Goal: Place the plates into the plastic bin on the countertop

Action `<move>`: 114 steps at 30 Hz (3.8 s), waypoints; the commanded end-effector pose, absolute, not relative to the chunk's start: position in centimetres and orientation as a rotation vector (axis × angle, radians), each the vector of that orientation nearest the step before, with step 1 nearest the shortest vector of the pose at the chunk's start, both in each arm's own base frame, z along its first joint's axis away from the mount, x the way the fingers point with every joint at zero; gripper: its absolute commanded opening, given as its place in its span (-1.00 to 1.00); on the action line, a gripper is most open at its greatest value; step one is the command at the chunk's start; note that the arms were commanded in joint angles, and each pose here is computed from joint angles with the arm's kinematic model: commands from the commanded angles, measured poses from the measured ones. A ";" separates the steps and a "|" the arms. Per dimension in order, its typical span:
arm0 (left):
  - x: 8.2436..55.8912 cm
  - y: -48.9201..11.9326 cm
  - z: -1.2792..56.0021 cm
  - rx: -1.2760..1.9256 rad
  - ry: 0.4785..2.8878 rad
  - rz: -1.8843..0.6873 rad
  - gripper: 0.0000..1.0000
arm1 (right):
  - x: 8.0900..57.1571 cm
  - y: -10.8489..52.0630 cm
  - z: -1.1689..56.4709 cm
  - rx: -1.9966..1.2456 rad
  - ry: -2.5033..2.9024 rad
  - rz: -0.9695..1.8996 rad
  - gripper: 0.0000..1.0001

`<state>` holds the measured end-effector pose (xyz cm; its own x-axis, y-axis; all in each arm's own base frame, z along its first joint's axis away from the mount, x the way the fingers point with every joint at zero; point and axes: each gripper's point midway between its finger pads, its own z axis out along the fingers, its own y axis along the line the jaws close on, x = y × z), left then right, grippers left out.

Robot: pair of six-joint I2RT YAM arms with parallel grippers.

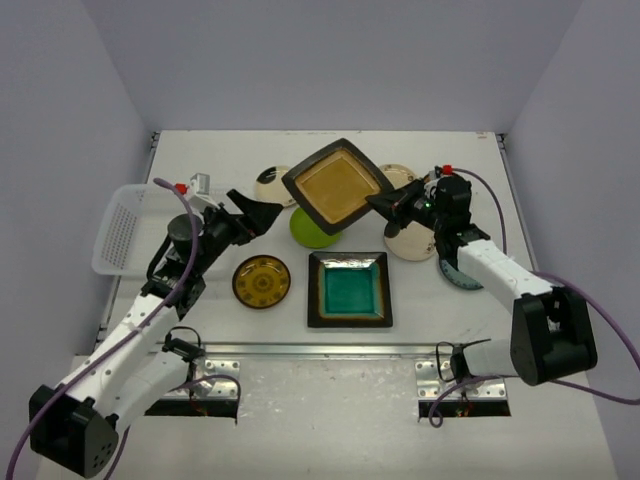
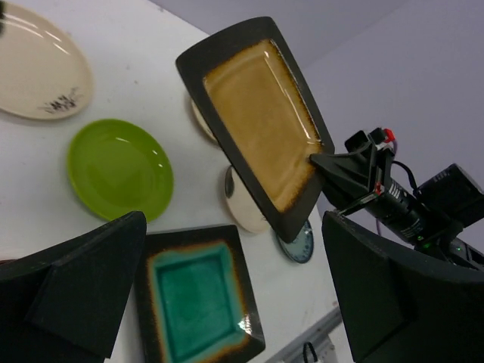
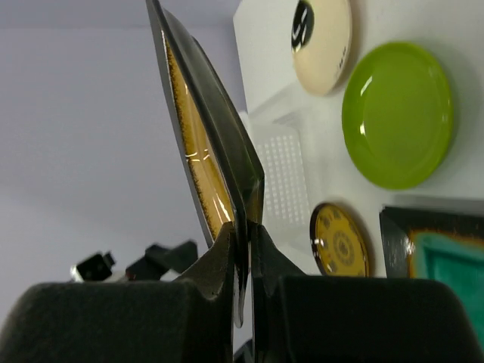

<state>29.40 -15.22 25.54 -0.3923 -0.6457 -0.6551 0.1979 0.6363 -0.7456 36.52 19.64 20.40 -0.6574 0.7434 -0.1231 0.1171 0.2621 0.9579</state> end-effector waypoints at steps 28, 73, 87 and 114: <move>31.9 -19.3 27.1 -0.327 1.700 -1.152 -1.00 | 30.8 26.2 28.0 0.510 1.840 1.681 -0.74; 29.9 9.2 18.4 -1.608 1.297 -0.452 -1.00 | 29.9 15.3 16.9 0.740 1.967 1.365 0.98; 30.4 8.5 17.4 -1.570 1.366 -0.465 0.99 | 27.6 14.3 15.9 0.261 2.189 1.052 0.98; 29.5 -5.0 26.9 -0.402 1.853 -0.764 1.00 | 23.6 14.2 3.0 -0.053 2.623 0.998 0.49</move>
<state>30.86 -1.37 26.66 -0.3208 -0.6982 -0.6400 -0.1096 0.6985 -0.7072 23.14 12.57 3.60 -0.9498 0.1185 -0.2894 -0.0740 0.8139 0.5762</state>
